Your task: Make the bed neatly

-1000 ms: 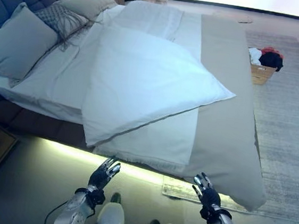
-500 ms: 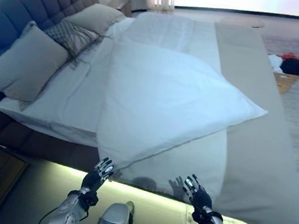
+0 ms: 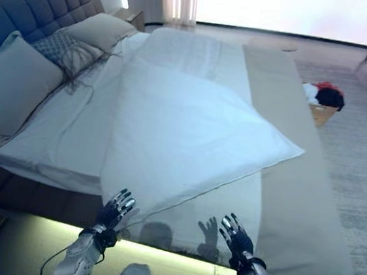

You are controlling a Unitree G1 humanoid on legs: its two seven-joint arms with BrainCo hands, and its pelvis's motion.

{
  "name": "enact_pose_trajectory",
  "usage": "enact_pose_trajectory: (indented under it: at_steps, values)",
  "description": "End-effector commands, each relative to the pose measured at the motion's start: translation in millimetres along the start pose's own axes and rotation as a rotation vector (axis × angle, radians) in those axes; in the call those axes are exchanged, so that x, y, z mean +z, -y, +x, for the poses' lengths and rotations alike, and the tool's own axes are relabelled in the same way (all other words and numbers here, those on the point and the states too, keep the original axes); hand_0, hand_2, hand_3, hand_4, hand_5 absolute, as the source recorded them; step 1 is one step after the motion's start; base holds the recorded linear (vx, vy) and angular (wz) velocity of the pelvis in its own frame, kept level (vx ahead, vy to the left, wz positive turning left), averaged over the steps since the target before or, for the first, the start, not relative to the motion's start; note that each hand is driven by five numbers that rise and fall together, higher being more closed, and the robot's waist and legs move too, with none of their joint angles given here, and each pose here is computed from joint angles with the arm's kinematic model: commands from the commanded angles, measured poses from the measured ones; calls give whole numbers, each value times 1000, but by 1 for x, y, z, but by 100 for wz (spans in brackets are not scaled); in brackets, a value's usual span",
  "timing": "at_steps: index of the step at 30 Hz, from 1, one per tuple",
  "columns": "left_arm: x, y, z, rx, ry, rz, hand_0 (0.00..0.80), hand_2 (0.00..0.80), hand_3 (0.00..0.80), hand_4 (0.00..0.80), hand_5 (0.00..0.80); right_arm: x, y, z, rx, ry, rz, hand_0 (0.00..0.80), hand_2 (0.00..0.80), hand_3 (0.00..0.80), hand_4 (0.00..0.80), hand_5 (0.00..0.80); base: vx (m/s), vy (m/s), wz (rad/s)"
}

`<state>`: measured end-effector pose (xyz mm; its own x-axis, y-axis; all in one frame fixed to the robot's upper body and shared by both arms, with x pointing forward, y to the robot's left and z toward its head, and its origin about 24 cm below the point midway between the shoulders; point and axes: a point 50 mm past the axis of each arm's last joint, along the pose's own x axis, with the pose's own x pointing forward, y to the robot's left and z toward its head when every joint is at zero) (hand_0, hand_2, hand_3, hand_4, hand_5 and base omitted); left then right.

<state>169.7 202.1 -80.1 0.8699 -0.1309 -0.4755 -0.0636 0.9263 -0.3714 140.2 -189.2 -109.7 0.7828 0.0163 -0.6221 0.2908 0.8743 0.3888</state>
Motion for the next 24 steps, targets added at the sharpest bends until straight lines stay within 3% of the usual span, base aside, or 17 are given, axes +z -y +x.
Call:
enact_pose_trajectory:
  at_steps: [1,3,6,9,13,18,21,24]
  values:
    - [46,3,8,-28,190,124,0,0,0,0,0,11,-22,8,97,82,47,0,0,0,0,0,153,-182,6]
    - [43,5,8,-17,183,182,0,0,0,0,0,11,-19,6,98,81,61,0,0,0,0,0,130,-166,20]
    - [49,8,9,16,212,421,0,0,0,0,0,13,-10,3,86,74,62,0,0,0,0,0,109,-120,28]
    - [58,5,9,125,256,555,0,0,0,0,0,18,-1,2,58,53,-16,0,0,0,0,0,72,63,24]
    - [98,10,24,258,401,883,0,0,0,0,0,50,-21,18,138,126,-83,0,0,0,0,0,-187,228,-24]
    - [111,20,30,301,486,1188,0,0,0,0,0,36,-17,13,84,64,-101,0,0,0,0,0,76,180,-29]
    - [119,17,27,425,561,1333,0,0,0,0,0,23,-12,9,79,23,-99,0,0,0,0,0,142,-76,7]
    - [154,27,40,563,732,1442,0,0,0,0,0,45,-27,22,136,103,-118,0,0,0,0,0,-354,-173,-7]
